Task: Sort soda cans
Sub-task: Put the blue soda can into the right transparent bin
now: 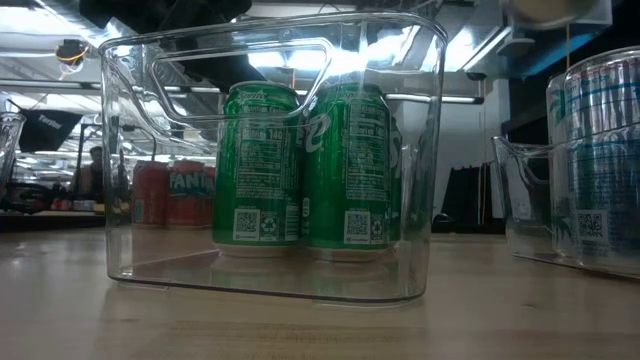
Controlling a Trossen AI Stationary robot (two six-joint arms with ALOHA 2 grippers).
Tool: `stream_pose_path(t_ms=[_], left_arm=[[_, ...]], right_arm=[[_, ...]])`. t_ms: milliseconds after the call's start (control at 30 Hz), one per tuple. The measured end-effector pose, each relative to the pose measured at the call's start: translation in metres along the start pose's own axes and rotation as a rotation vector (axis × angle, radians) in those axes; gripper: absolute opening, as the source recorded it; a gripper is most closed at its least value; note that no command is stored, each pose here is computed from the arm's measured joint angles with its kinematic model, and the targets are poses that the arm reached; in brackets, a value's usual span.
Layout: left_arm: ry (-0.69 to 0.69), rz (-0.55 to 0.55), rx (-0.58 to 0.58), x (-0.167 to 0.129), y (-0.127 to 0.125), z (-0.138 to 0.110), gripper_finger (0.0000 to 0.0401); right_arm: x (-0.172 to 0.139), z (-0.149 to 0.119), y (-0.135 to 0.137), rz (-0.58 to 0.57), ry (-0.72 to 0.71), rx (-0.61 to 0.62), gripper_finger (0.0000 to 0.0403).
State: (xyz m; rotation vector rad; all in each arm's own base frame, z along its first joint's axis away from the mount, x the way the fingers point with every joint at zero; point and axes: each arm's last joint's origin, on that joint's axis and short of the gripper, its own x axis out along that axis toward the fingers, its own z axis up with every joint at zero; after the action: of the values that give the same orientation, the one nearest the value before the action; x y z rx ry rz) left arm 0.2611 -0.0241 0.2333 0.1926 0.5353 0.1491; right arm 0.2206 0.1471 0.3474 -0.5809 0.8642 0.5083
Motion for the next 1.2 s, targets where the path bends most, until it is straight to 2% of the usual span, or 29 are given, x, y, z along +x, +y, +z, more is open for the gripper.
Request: stream_pose_path(t_ms=[200,533,900,1067,1200], left_arm=[[0.001,0.000,-0.003,0.000,0.000,0.000,0.0371],[0.002,0.000,-0.003,0.000,0.000,0.000,0.0371],[0.002,0.000,0.043,0.000,0.000,0.000,0.0371],[0.003,0.000,0.052,0.000,0.000,0.000,0.0371],[0.002,0.000,0.063,0.000,0.000,0.000,0.0371]], right_arm=[[0.004,0.007,0.024,0.024,0.000,0.058,0.0232],[0.008,0.010,0.038,-0.009,0.024,0.150,0.0232],[0.038,0.011,0.053,0.101,0.165,0.309,0.0232],[0.048,0.004,0.060,0.163,0.308,0.406,0.0232],[0.058,-0.001,0.064,0.181,0.412,0.416,0.0232]])
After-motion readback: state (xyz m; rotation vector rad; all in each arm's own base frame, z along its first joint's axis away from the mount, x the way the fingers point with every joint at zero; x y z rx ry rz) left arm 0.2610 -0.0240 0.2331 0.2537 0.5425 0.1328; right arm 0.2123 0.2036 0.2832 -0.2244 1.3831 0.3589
